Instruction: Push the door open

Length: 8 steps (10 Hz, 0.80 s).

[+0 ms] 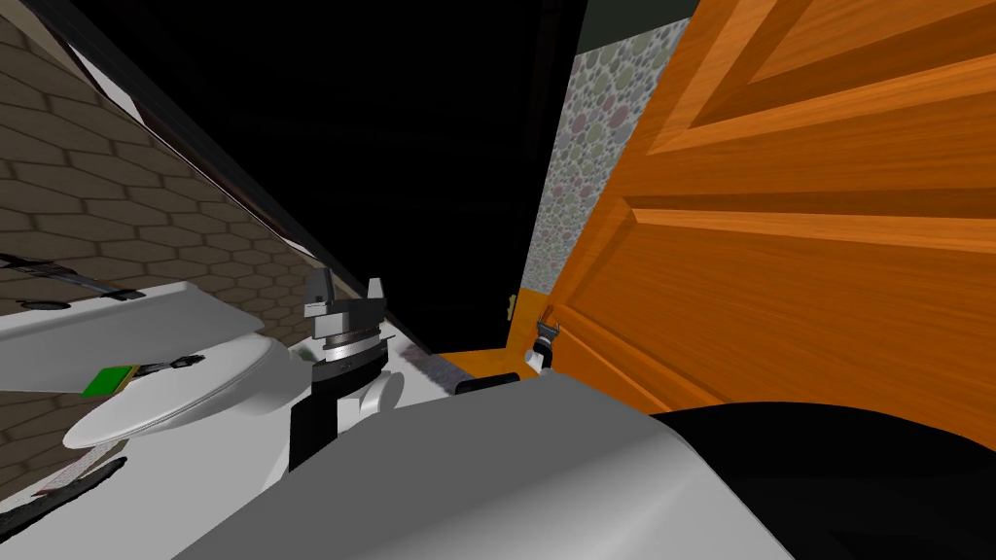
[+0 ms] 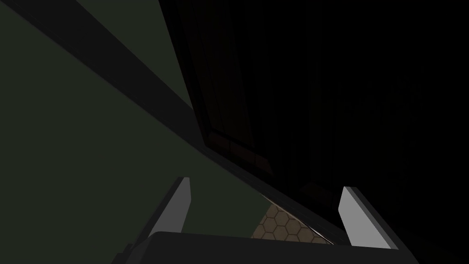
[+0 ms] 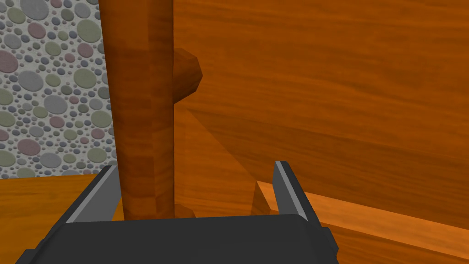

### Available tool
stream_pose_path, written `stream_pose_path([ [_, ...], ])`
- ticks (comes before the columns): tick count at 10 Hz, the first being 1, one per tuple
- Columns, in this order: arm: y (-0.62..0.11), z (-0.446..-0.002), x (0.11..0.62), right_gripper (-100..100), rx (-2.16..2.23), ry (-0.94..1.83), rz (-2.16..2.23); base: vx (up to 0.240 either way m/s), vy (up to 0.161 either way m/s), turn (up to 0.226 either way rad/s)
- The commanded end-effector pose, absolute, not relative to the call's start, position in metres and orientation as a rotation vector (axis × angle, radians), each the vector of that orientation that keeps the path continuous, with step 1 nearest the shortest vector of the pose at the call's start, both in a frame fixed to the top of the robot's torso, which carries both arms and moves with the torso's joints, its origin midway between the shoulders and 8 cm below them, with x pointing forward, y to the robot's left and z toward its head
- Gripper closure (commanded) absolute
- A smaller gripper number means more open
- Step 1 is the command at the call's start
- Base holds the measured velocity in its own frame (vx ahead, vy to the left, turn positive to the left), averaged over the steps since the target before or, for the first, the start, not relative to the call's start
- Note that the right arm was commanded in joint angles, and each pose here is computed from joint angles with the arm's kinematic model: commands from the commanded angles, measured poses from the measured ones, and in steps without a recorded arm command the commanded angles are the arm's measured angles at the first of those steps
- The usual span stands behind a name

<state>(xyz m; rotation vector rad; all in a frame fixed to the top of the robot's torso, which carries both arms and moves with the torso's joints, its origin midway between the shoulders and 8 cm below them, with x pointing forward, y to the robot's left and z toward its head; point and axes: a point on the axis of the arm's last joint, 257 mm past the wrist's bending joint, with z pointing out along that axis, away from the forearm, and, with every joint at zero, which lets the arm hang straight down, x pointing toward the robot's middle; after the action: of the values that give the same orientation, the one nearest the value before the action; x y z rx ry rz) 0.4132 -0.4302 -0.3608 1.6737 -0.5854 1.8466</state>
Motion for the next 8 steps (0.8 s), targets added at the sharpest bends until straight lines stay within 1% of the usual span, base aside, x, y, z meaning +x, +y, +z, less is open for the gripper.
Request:
stream_pose_path([
  [1,-0.447,-0.353,0.403,100,1.628,-0.582,1.831,-0.009,0.007,-0.007],
  [3,-0.454,-0.351,0.4,100,1.61,-0.594,1.821,0.009,-0.01,0.047],
  [6,-0.454,-0.351,0.4,100,1.61,-0.594,1.821,0.0,-0.008,0.006],
  [8,-0.462,-0.349,0.397,100,1.591,-0.608,1.808,0.002,-0.03,0.057],
])
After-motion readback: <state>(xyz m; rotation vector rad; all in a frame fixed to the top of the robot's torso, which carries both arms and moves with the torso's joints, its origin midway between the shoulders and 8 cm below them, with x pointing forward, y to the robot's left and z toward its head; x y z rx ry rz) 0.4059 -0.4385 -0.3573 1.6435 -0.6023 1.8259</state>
